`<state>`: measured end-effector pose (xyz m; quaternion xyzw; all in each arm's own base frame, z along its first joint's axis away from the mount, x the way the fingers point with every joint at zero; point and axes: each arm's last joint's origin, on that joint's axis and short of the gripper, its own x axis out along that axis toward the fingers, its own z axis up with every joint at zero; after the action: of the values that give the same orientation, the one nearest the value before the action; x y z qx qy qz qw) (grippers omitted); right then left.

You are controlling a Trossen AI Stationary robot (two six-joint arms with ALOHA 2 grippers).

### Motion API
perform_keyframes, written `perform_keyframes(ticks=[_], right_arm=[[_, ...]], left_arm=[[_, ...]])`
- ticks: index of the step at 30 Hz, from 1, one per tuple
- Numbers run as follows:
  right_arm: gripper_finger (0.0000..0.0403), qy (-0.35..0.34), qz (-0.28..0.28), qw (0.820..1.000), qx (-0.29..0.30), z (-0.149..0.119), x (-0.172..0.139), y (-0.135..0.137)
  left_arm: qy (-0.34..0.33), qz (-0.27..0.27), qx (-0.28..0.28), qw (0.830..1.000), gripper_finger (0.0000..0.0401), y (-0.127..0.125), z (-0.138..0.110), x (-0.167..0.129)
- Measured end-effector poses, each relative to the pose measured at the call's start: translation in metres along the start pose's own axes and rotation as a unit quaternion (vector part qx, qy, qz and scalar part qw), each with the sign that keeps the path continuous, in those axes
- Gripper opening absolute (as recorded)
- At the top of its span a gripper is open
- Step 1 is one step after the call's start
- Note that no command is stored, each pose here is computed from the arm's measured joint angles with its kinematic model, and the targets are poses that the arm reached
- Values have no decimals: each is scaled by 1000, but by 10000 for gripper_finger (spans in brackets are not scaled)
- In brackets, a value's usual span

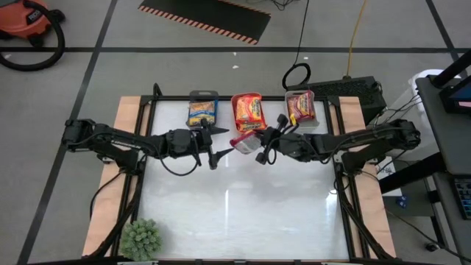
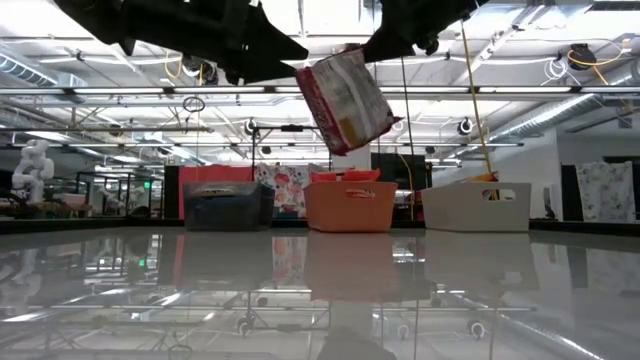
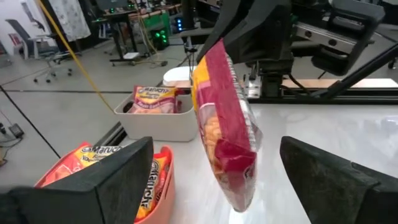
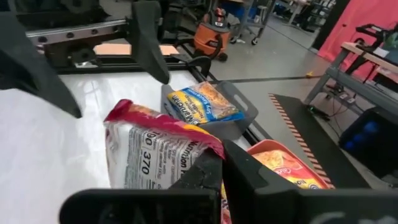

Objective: Sort Maruchan noodles
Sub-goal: Put the red noodle pack into the gray bin

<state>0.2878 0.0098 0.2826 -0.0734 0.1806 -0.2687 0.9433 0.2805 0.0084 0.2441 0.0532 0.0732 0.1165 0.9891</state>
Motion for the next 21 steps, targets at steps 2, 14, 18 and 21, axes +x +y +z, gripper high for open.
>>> perform_keyframes(ticks=[2,14,18,21], right_arm=[[0,1,-2,1000,7,0,1,-1],[0,1,0,999,32,0,0,0],[0,7,0,999,44,-2,0,0],[0,7,0,999,45,-4,1,0]], left_arm=[[0,0,0,1000,356,0,0,0],[-1,-14,-30,999,356,-1,0,0],[-1,-24,-36,999,356,-7,1,-1],[-2,-31,-37,999,356,-11,1,-2]])
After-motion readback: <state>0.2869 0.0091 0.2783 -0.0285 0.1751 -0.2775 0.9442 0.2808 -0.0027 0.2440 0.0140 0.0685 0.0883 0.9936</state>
